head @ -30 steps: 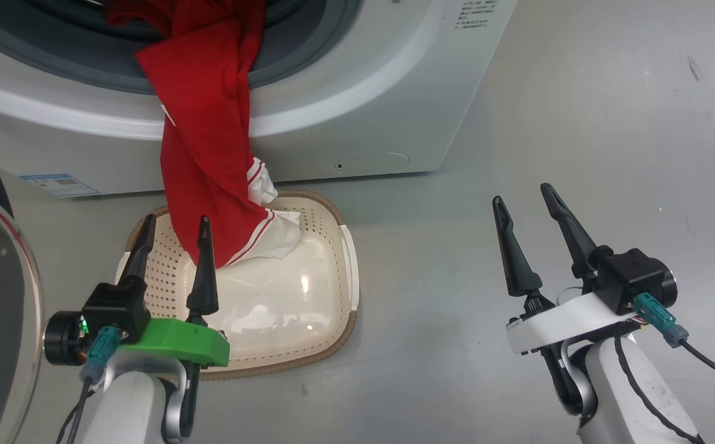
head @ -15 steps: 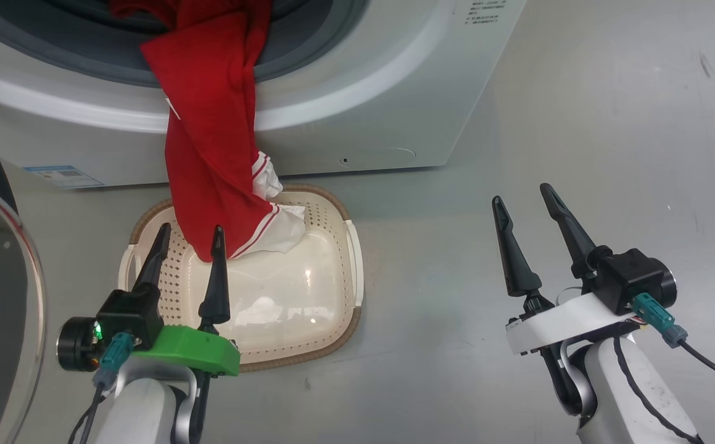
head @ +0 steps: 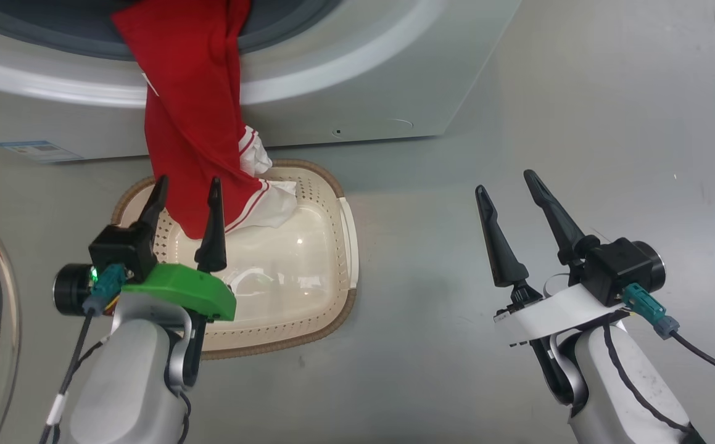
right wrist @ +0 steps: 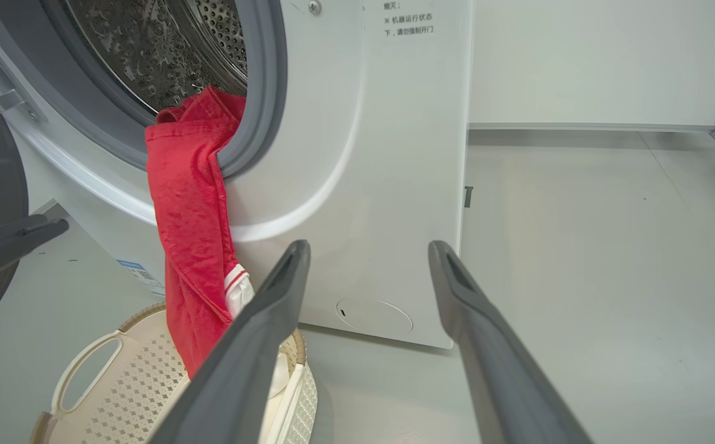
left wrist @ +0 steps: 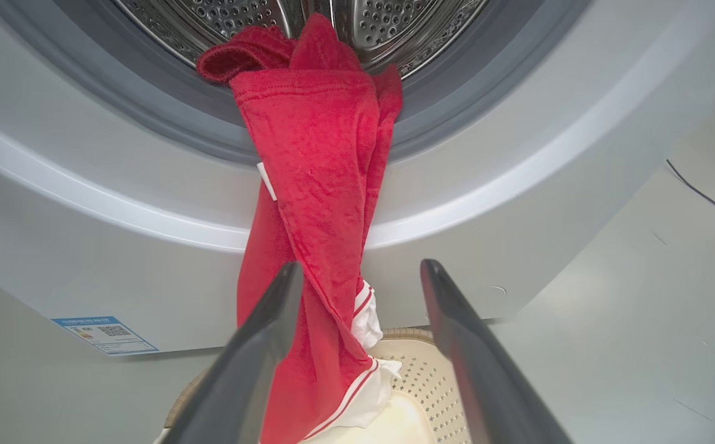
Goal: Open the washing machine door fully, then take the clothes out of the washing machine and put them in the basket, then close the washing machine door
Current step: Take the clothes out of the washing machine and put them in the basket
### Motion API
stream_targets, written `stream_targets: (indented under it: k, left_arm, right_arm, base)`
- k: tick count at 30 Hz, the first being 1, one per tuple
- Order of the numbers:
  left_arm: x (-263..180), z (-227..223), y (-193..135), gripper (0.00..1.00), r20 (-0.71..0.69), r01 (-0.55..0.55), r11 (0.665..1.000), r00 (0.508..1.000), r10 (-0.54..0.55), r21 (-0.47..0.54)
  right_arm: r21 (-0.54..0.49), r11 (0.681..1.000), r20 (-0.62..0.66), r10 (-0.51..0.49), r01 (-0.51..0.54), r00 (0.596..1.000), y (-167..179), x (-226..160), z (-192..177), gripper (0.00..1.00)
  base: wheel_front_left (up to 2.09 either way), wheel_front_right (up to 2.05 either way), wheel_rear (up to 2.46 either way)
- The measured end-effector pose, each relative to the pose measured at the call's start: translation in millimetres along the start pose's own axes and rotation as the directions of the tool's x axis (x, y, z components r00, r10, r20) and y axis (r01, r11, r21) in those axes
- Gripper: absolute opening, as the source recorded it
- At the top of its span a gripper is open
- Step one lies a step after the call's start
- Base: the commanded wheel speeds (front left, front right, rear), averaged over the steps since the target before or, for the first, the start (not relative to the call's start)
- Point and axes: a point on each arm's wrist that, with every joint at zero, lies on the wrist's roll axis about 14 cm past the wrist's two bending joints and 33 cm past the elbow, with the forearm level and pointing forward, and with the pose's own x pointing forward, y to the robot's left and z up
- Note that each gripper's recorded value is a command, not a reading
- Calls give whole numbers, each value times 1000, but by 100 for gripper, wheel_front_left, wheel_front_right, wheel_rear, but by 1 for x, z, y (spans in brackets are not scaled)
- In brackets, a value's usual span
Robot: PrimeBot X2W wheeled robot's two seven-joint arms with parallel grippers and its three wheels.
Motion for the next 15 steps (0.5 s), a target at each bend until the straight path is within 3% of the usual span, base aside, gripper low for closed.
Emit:
stream_targets:
  k: [15]
  left_arm:
    - [72,-21,8,100,-151,2,1000,988,-4,-10]
  right_arm:
    - [19,999,-8,-43,43,999,-21,8,-6,100]
  base:
    - [0,0,0]
